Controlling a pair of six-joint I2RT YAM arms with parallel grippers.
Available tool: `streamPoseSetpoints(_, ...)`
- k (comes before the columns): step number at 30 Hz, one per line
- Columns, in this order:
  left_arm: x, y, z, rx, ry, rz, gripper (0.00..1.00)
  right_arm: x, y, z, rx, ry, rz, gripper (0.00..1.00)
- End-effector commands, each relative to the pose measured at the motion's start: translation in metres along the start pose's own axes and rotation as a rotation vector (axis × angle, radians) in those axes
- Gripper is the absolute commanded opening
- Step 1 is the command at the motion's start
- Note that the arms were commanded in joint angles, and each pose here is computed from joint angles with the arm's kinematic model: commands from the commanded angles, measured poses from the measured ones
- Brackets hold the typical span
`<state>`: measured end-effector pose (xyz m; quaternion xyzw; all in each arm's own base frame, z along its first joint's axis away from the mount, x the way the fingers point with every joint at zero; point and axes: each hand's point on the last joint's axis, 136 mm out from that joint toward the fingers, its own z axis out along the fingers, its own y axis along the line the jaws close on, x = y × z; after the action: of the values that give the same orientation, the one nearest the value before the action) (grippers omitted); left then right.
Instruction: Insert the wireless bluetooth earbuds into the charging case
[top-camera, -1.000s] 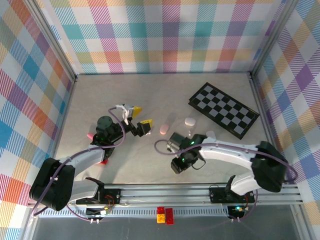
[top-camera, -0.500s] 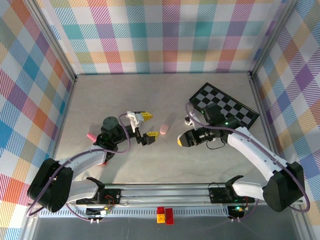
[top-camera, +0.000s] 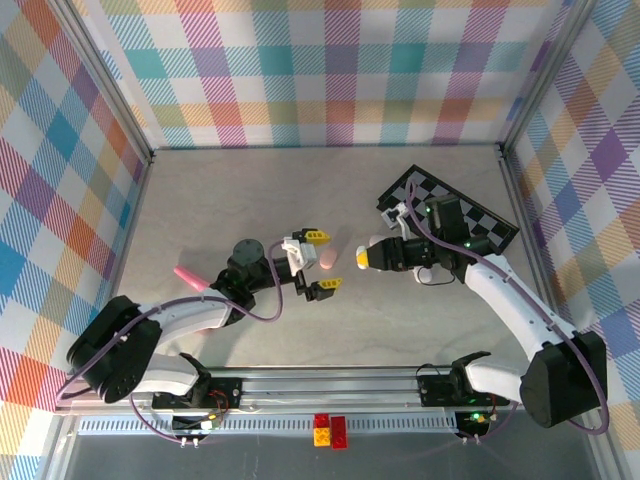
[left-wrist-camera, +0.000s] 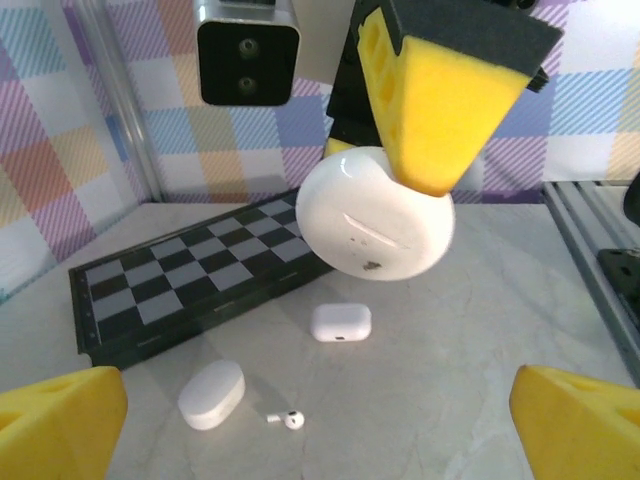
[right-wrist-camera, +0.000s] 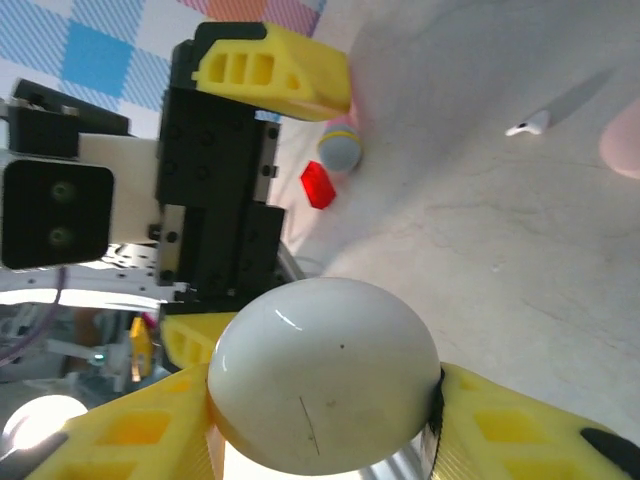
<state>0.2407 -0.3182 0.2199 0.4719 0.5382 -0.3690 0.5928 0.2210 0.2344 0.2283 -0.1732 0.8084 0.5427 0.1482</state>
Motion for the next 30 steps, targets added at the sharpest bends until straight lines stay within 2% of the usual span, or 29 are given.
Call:
streamPoseSetpoints(1,-0.023,0.006,0.009,-0.05,-0.112,0.072,0.97,-0.003,0.018,0.0,-0.14,0.015,0.025,0.46)
streamPoseSetpoints(7,-0.026,-0.003,0.029,-0.006,-0.156,0.074,0.89,-0.002,0.024,0.001,-0.2,0.028,0.033,0.45)
streamPoseSetpoints(15,-0.046,-0.009,0.036,0.056,-0.252,0.052,0.76,0.002,0.025,0.003,-0.246,0.045,0.04,0.45)
streamPoseSetpoints(24,-0.053,-0.018,0.039,0.116,-0.27,0.053,0.74,0.002,0.023,0.005,-0.259,0.051,0.042,0.45)
streamPoseSetpoints(30,-0.052,-0.022,0.041,0.144,-0.27,0.058,0.57,0.003,0.024,0.004,-0.262,0.051,0.042,0.45)
